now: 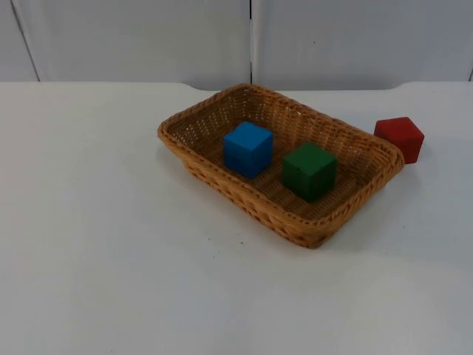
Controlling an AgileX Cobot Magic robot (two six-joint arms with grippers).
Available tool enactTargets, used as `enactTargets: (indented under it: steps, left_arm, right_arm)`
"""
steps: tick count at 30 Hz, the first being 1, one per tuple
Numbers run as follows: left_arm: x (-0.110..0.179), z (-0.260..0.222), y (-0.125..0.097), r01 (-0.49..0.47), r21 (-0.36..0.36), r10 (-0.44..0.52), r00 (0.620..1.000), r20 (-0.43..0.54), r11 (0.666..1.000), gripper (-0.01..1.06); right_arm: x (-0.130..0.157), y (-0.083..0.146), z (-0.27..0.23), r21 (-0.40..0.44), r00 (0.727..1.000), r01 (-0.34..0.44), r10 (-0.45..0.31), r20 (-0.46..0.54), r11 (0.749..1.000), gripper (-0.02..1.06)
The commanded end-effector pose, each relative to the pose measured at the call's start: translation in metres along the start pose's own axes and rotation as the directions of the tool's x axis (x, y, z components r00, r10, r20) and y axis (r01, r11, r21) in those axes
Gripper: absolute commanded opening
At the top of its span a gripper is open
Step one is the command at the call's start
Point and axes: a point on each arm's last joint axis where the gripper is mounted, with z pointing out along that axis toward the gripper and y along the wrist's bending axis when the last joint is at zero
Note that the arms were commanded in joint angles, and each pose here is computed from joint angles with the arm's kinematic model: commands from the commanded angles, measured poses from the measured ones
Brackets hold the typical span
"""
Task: Pick up one cube with each hand and place exactly two cubes into the same basket, leaving the remaining cube outside.
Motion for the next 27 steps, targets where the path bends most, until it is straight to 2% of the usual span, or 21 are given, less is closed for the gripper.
enactTargets:
  steps: [1,6,7,12,17,27]
  left_arm:
    - [0.007,-0.007,0.000,0.003,-0.028,-0.003,1.000,-0.012,1.000,0.78]
    - [0.030,-0.017,0.000,0.042,-0.086,-0.043,0.999,-0.012,0.995,0.78]
    - [0.030,-0.017,0.000,0.042,-0.086,-0.043,0.999,-0.012,0.995,0.78]
    - [0.070,-0.007,-0.002,0.105,-0.101,-0.109,0.994,-0.031,0.989,0.78]
    - [0.084,0.004,0.002,0.135,-0.142,-0.150,0.984,-0.100,0.981,0.78]
    - [0.085,0.002,0.010,0.114,-0.223,-0.141,0.984,-0.106,0.968,0.78]
  right_arm:
    - [0.006,-0.001,-0.007,0.034,1.000,-0.005,0.006,-0.012,0.999,0.73]
    - [0.017,-0.005,-0.023,0.127,0.998,-0.059,0.060,-0.008,0.990,0.73]
    - [0.017,-0.005,-0.023,0.127,0.998,-0.059,0.060,-0.008,0.990,0.73]
    - [0.026,-0.004,-0.032,0.144,0.998,-0.057,0.059,-0.012,0.988,0.73]
    - [0.031,-0.003,-0.036,0.146,0.997,-0.054,0.060,-0.039,0.988,0.73]
    - [0.036,-0.007,-0.037,0.197,0.992,-0.073,0.092,-0.090,0.978,0.73]
